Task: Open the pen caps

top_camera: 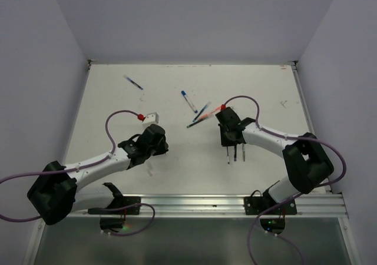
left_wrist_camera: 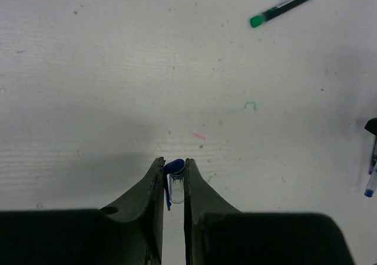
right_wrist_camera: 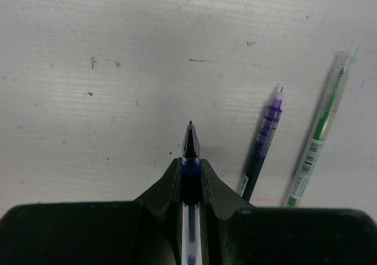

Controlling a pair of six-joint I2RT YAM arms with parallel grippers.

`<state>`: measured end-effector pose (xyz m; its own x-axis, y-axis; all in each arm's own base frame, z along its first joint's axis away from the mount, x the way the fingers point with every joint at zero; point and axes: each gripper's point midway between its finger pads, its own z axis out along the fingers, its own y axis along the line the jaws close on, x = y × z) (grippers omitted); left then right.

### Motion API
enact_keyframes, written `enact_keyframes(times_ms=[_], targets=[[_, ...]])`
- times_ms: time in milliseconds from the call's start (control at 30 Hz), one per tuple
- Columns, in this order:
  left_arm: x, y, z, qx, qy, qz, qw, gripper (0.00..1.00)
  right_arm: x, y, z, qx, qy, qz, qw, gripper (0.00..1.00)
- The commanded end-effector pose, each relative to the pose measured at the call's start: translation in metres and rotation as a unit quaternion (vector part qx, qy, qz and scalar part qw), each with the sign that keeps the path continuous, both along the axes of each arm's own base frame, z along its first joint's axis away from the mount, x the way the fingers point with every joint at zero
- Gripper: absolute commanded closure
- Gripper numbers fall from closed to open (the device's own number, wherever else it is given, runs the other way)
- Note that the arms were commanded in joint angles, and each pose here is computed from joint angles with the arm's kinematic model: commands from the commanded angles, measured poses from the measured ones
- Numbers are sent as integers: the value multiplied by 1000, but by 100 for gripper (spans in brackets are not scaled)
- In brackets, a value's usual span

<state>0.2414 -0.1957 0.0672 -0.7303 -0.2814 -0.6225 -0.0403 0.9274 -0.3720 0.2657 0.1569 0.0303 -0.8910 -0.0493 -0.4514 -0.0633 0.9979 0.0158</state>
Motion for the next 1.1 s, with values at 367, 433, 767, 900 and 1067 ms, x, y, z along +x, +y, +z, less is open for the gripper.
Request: enact_keyframes(times_ms=[367, 433, 767, 900, 1067], targets=[[-38, 58, -61, 57, 109, 158, 980, 100, 16, -10, 2, -37, -8, -11, 999, 93], [-43, 62, -66, 60, 119, 170, 976, 100, 16, -11, 3, -39, -12, -11, 999, 88], [-47, 66, -65, 65, 123, 176, 974, 88, 17, -11, 7, -36, -19, -3, 999, 70], [-48, 73, -58, 61, 113, 193, 973, 76, 17, -8, 8, -29, -21, 3, 999, 69], [-51, 82, -50, 67, 107, 209, 970, 63, 19, -2, 16, -11, -28, 12, 999, 67]])
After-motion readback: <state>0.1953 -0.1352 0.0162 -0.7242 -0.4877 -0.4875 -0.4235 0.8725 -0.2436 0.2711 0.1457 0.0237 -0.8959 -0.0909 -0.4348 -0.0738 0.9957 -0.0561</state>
